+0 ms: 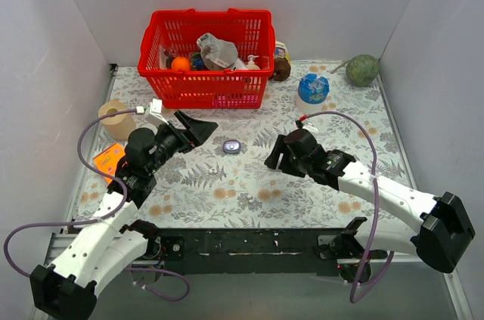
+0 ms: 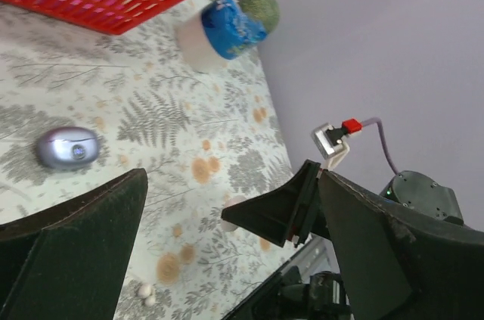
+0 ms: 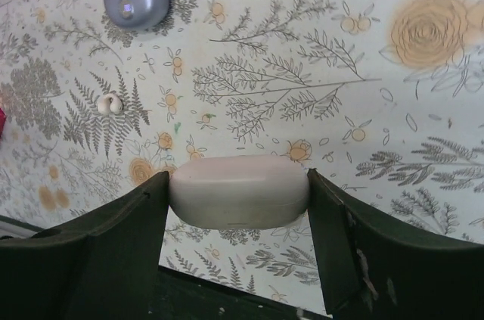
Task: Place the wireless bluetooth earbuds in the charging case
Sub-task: Place the charging case at the center of the board.
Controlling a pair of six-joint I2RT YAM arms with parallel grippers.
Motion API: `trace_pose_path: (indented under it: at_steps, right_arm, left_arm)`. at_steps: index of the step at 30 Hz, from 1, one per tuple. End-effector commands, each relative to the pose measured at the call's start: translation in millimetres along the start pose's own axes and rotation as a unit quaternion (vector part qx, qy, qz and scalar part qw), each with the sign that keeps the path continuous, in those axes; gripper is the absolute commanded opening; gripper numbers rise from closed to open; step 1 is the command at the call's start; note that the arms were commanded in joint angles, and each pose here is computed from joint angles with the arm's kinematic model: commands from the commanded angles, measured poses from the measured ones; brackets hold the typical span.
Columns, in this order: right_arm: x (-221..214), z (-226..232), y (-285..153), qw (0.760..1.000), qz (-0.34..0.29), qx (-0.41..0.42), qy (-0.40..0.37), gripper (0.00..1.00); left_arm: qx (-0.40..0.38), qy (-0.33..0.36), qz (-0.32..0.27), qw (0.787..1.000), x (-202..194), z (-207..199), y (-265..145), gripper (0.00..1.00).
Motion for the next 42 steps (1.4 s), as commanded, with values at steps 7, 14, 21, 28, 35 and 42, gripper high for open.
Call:
trace_pose_path:
  at_steps: [7,14,21,28,35,42]
  right_arm:
    - [-5.4,-18.2,34.3,0.967,0.011,-0.075,0.243,0.01]
    - [-24.9,-43.3,67.4,0.954,0.062,-0.132,0.261,0.01]
    - [-36.3,-53.3,82.5,0.955,0.102,-0.157,0.229,0.16]
    - [-43.0,-61.9,74.2,0.957,0.113,-0.170,0.206,0.62]
    - [-43.3,-64.9,63.1,0.961,0.112,-0.168,0.189,0.88]
    - [-32.1,-67.4,52.2,0.965,0.101,-0.177,0.163,0.95]
  left_arm:
    - [0.159,-0.031,-0.069,0.984,6.2,69.5,-16.8,0.98]
    - [0.184,-0.018,-0.089,0.979,10.5,79.2,-26.4,0.98]
    - [0.210,-0.001,-0.087,0.974,9.0,90.9,-31.1,0.98]
    - [0.230,0.016,-0.071,0.971,5.2,99.5,-28.4,0.98]
    - [0.248,-0.008,-0.069,0.966,-0.5,113.3,-24.3,0.98]
    - [0.201,0.000,-0.050,0.978,-8.7,102.4,-23.0,0.98]
Point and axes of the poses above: each gripper's point midway between its finger pads, its own y axis out along the fingers, its own z axis along the line the jaws close on, x = y × z, the point moved 1 cm from there along -y, back along the fingers, and after that the axes turned 11 degrees about -y, right-handed, at the moved point
